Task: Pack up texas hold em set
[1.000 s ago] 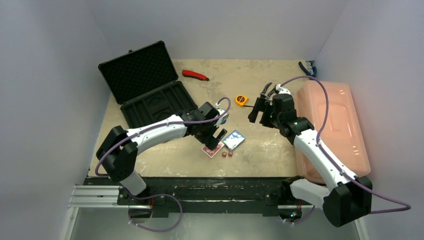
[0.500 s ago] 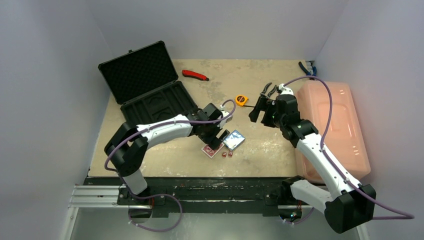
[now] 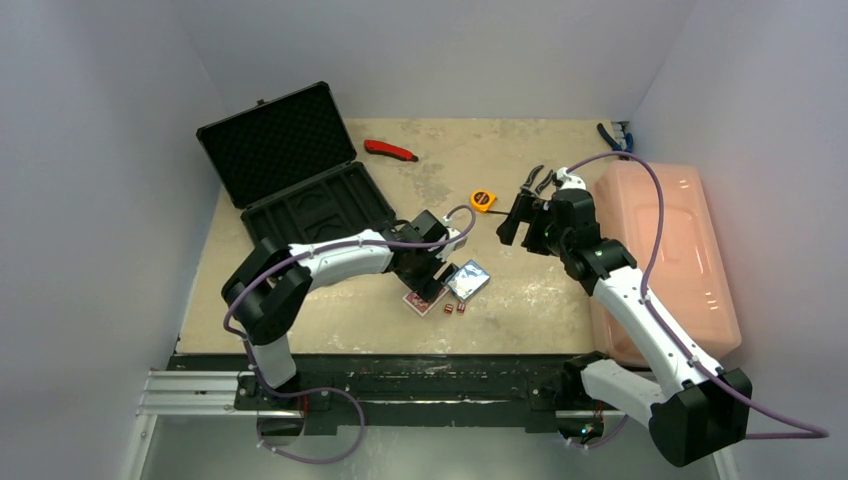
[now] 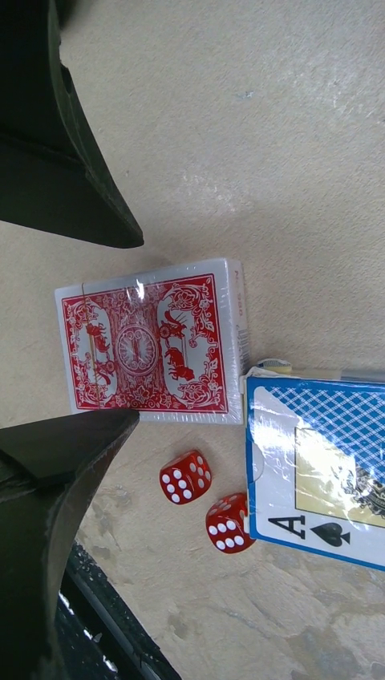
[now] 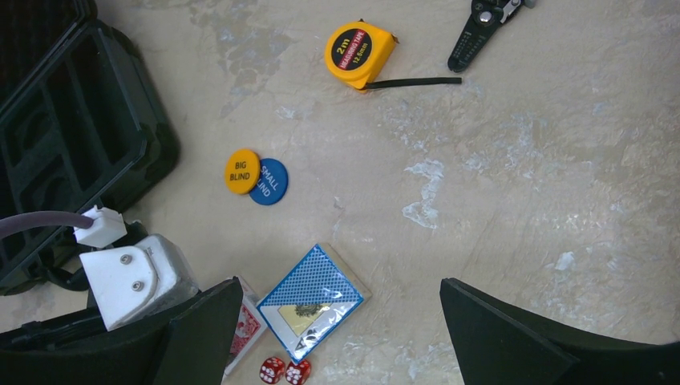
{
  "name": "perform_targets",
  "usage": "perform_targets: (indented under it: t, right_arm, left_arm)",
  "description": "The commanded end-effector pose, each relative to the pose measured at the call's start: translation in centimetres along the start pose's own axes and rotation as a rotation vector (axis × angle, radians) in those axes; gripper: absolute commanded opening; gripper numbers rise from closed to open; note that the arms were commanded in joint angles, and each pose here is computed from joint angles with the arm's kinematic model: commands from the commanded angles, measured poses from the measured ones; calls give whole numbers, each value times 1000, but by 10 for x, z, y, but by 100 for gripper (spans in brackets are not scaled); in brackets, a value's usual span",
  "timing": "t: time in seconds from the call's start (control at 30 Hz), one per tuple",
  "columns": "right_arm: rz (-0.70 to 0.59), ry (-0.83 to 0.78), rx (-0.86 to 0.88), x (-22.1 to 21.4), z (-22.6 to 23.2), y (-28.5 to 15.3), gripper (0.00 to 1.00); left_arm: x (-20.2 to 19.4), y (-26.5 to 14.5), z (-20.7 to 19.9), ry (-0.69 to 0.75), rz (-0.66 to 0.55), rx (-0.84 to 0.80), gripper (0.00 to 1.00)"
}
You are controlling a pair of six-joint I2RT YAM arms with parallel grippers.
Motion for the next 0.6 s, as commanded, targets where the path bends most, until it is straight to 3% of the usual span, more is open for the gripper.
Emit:
perform_targets:
  t: [0.0,0.57]
  right_arm:
    - [-33,-16,27,7,5,-2,99]
    - [-23,-15,35,5,6,1,99]
  left_arm:
    - [14,2,-7,36,-45,-25,72]
    - [10,7,-7,65,-24,34,77]
Point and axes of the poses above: each gripper's point midway between its finger pads, its own y axis out along the fingers, its own z axis along the line the jaws close on, x = y × z, the point moved 2 cm from there along -y, back along the fingers, and after that the axes turned 6 degrees about -y, right-handed, at the moved point
